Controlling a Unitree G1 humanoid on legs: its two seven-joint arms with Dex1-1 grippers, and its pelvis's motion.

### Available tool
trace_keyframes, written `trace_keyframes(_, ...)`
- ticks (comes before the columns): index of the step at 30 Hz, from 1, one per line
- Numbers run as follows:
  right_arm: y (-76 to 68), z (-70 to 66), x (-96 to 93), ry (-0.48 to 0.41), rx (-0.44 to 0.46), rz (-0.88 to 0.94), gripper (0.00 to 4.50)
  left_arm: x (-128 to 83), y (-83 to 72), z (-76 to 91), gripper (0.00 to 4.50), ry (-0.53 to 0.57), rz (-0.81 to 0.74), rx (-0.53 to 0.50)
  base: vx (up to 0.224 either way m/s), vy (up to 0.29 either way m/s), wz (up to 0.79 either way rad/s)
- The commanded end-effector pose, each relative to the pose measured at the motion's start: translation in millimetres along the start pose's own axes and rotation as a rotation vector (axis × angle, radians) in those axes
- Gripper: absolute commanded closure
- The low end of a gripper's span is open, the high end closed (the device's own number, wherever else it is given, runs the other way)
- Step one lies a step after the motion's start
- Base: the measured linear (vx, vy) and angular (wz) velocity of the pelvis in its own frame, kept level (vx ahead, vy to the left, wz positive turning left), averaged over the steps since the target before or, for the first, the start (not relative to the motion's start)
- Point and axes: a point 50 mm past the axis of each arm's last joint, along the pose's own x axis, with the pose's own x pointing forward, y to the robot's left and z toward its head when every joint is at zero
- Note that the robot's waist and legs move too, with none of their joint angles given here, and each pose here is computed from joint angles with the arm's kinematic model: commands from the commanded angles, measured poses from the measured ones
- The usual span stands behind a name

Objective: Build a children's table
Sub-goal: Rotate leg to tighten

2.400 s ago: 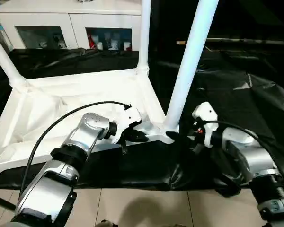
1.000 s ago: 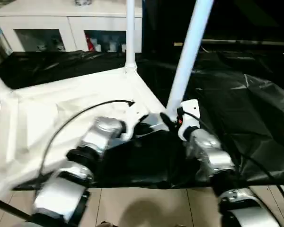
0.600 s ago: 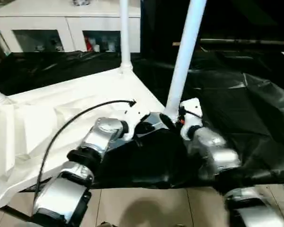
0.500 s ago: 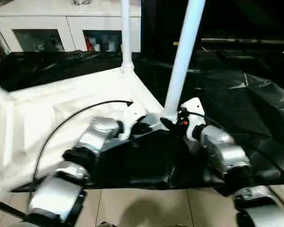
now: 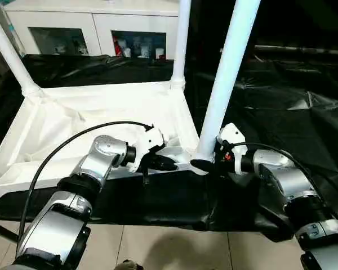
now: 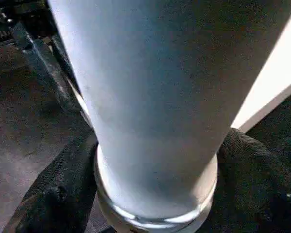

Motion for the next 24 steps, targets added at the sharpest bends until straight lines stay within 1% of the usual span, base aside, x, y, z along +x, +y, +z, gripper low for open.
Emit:
trace_keyframes(1,1.4,4.7,3.9,0.005,-0.019,0.021,1.16,13,-8.9,9.5,4.50,-0.073,-0.110,0.032,0.000,0.000,0.00)
trace_keyframes(3,1.4,4.8,4.3,-0.007,-0.011,0.020,1.20,13,-8.1,9.5,4.50,-0.072,-0.103,0.032,0.000,0.000,0.00)
trace_keyframes(4,1.1,5.2,4.4,-0.020,-0.001,0.017,1.41,13,-7.6,8.9,4.50,-0.070,-0.099,0.028,0.000,0.000,0.00)
trace_keyframes(5,1.1,5.3,4.4,-0.021,0.000,0.017,1.52,13,-7.5,8.8,4.50,-0.070,-0.099,0.028,0.000,0.000,0.00)
trace_keyframes(7,0.7,5.2,4.1,-0.022,0.002,0.018,1.57,13,-7.2,8.6,4.50,-0.068,-0.097,0.029,0.000,0.000,0.00)
trace_keyframes(8,0.5,5.0,3.9,-0.023,0.003,0.016,1.66,12,-6.9,8.0,4.50,-0.063,-0.094,0.029,0.000,0.000,0.00)
trace_keyframes(11,-0.1,4.2,3.6,-0.024,0.011,0.013,1.72,12,-6.4,7.1,4.50,-0.055,-0.089,0.030,0.000,0.000,0.00)
trace_keyframes(13,-0.6,1.4,4.6,-0.031,0.030,-0.016,1.72,12,-5.6,5.9,4.50,-0.053,-0.072,0.021,0.000,0.000,0.00)
trace_keyframes(14,-2.4,-2.1,6.2,-0.032,0.054,-0.072,1.72,14,-4.1,5.6,4.50,-0.053,-0.041,0.014,0.000,0.000,0.00)
trace_keyframes(15,-3.0,-3.0,6.7,-0.032,0.060,-0.089,1.72,14,-3.6,5.6,4.50,-0.054,-0.031,0.013,0.000,0.000,0.00)
trace_keyframes(17,-7.4,-10.2,12.7,-0.040,0.116,-0.250,1.73,19,2.5,5.6,4.50,-0.038,0.082,-0.004,0.000,0.000,0.00)
trace_keyframes(19,-9.9,-17.6,21.9,-0.064,0.230,-0.478,1.73,27,11.2,5.5,4.50,-0.008,0.257,-0.046,0.000,0.000,0.00)
trace_keyframes(21,-10.2,-20.3,26.3,-0.076,0.291,-0.593,1.73,33,12.8,8.8,4.50,-0.024,0.314,-0.060,0.000,0.000,0.00)
trace_keyframes(24,-7.0,-22.1,35.5,-0.070,0.337,-0.728,1.73,44,14.9,15.8,4.50,-0.045,0.404,-0.086,0.000,0.000,0.00)
